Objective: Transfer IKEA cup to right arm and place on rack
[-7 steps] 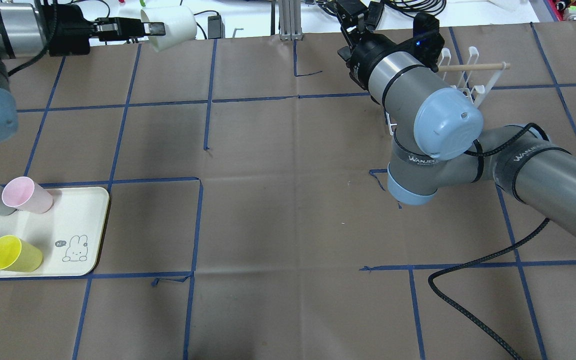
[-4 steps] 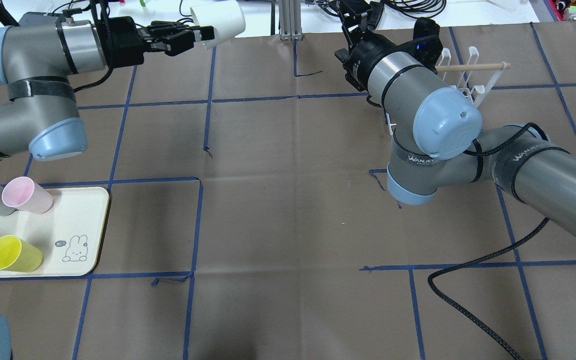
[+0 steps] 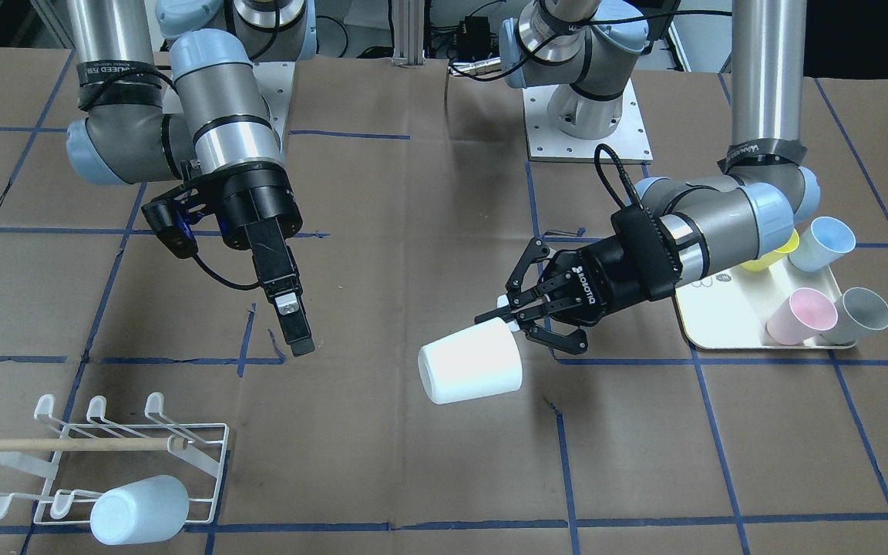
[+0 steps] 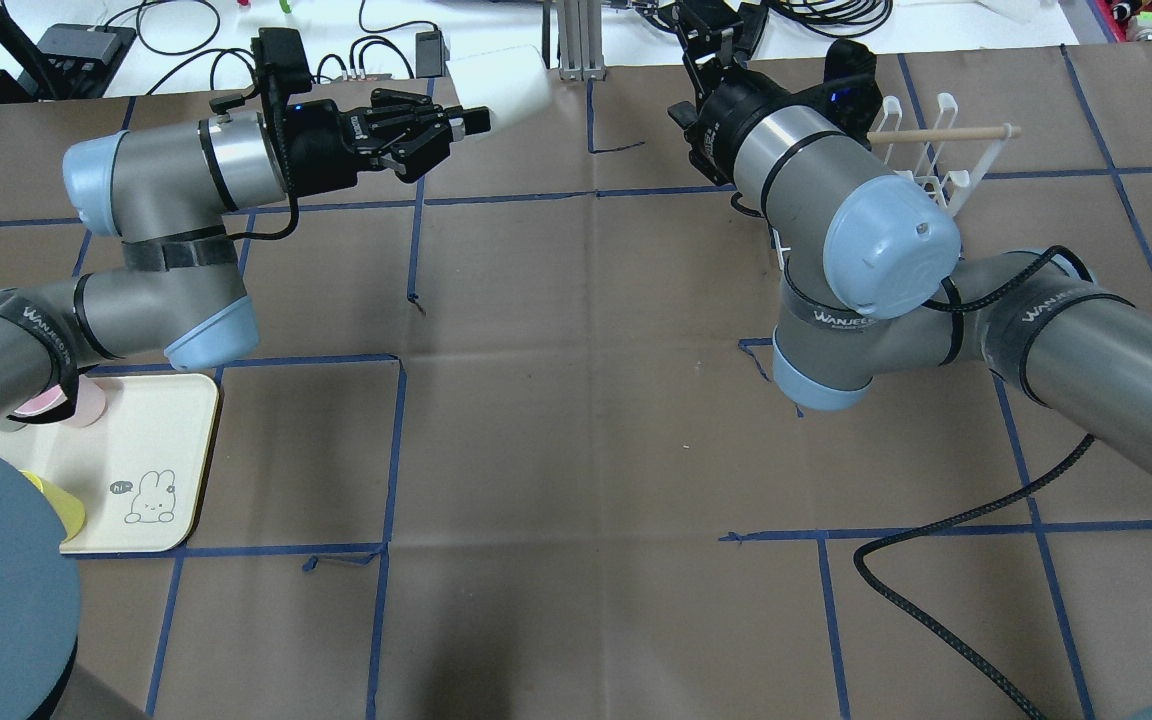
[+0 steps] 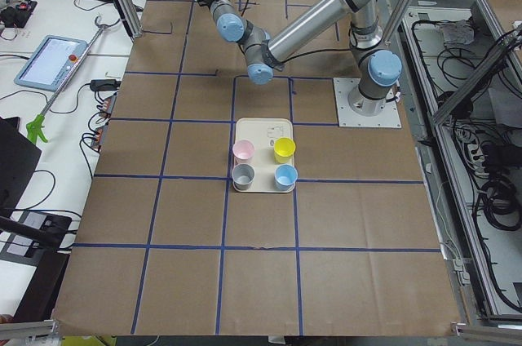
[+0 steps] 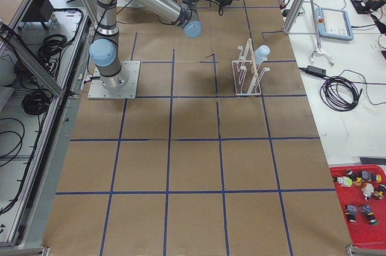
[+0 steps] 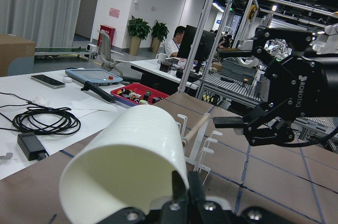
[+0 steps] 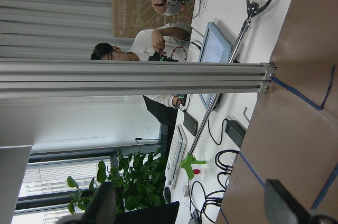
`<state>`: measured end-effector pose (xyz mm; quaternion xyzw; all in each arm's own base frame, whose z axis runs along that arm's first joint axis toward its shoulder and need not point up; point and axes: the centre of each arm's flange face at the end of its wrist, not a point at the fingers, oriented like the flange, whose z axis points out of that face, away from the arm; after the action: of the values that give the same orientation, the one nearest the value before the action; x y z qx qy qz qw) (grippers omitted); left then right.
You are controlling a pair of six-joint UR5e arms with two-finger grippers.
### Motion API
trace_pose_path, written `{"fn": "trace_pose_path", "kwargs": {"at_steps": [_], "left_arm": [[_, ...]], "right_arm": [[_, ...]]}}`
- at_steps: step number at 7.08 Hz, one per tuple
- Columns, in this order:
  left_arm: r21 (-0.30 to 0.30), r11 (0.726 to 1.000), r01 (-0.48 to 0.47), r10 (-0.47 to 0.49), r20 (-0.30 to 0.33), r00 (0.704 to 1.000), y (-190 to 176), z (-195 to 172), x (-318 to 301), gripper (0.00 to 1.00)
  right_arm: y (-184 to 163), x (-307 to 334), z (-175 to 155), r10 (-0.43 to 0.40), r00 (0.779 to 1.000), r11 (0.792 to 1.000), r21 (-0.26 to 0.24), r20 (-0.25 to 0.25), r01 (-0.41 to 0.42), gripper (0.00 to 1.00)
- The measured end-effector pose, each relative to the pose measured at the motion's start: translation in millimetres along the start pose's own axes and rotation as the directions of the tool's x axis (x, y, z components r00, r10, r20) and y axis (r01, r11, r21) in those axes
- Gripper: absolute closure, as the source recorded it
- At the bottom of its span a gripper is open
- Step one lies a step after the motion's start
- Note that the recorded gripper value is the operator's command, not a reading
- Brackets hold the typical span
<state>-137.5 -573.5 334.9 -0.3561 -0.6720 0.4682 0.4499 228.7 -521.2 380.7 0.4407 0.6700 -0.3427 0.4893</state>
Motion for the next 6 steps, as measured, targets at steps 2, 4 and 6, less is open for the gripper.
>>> {"fn": "trace_pose_path", "kwargs": {"at_steps": [2,4,6], "left_arm": [[-0.042,0.999,0.024,-0.023,0.024,0.999,-1.5,32.1,24.1,0.93],[-0.029,0.999,0.036,-0.034,0.057,0.998,0.0,47.8,36.4,0.93],[-0.022,0.999,0.043,-0.041,0.069,0.997,2.4,50.0,39.1,0.93]], "right_arm": [[2.7,3.7,3.0,0.003,1.000,1.000,-0.005,-0.009,-0.003,0.00],[21.3,8.7,4.0,-0.004,1.000,1.000,-0.029,-0.018,0.003,0.00],[32.3,18.4,0.6,-0.006,0.999,0.999,-0.042,-0.038,0.004,0.00]]}}
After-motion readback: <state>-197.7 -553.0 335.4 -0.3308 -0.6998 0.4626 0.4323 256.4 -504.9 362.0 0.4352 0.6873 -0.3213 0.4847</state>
